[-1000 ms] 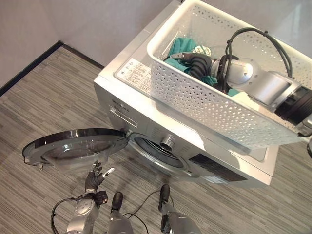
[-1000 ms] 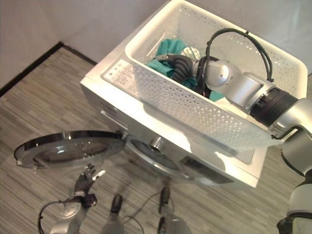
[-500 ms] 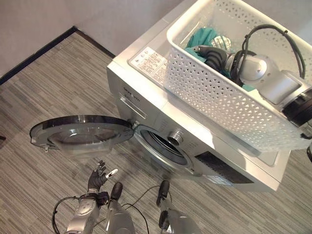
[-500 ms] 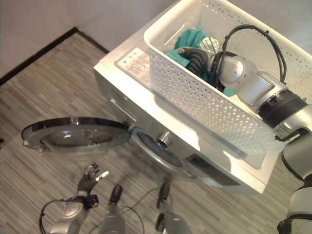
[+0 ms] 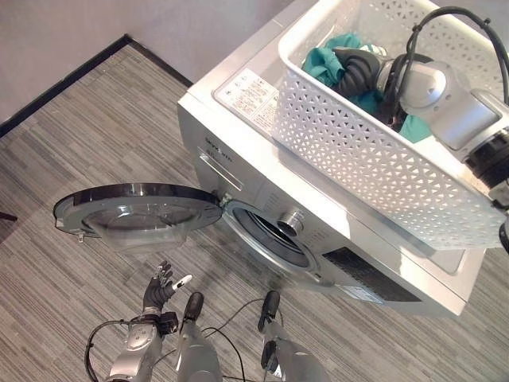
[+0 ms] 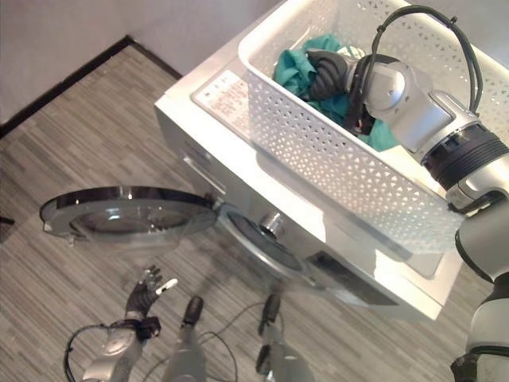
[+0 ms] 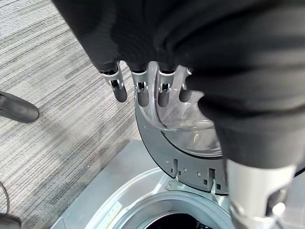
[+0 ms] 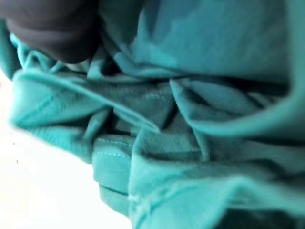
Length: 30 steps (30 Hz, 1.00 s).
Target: Grab the laundry basket,head to the washer,open it,put in the laundry and shut it.
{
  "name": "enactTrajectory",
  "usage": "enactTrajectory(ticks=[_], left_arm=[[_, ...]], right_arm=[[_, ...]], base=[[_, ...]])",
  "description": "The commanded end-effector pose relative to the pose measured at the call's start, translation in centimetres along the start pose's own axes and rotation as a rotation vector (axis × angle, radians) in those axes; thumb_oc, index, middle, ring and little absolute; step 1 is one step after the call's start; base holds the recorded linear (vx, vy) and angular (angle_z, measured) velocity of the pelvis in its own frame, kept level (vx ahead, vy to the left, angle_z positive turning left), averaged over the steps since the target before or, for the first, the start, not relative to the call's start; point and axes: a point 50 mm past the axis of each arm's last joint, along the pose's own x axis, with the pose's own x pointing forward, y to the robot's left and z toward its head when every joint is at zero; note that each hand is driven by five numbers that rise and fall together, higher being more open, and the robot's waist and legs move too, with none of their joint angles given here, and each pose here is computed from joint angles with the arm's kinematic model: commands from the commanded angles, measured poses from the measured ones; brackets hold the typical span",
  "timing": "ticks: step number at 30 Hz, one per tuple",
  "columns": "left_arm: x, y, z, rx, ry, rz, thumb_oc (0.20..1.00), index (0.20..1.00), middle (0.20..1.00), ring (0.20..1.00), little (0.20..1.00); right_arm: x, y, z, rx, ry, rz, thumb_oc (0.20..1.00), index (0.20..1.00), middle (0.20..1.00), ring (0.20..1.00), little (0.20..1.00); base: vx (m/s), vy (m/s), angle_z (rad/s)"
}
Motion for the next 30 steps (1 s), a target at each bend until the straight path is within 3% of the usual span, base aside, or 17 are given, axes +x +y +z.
enactTrajectory(ticks=[1,9,16,19,30], left_arm=[[1.3,0.4,3.9,0.013,-0.151,0.011,1.0,1.0,1.0,1.0,1.0],[0.9,1.7,3.1,0.024,-0.122,0.06,1.0,1.0,1.0,1.0,1.0],[0.5,2.8,2.6,0.035,-0.102,0.079,1.0,1.0,1.0,1.0,1.0],[0.2,3.1,2.0,0.049,-0.079,0.081,1.0,1.0,1.0,1.0,1.0],[-0.1,3.9,1.2,0.067,-0.038,0.123,1.0,1.0,1.0,1.0,1.0]], right_arm=[[0.1,1.7,-2.8,-0.03,0.135,0.014,0.2,0.2,0.2,0.2,0.2],[-1.9,-4.8,0.1,-0.019,0.001,-0.258,0.2,0.2,0.2,0.2,0.2],[-5.3,-9.2,-0.4,0.003,-0.008,-0.425,0.2,0.2,0.2,0.2,0.2],[-7.3,-12.4,-1.0,0.028,0.016,-0.584,0.2,0.2,0.2,0.2,0.2],[-8.6,-16.1,0.2,0.031,0.018,-0.815,0.2,0.2,0.2,0.2,0.2]], base=[[0.0,0.0,0.0],[-0.01,0.025,0.0],[0.01,0.019,-0.06],[0.06,0.045,-0.01],[0.05,0.022,-0.05]])
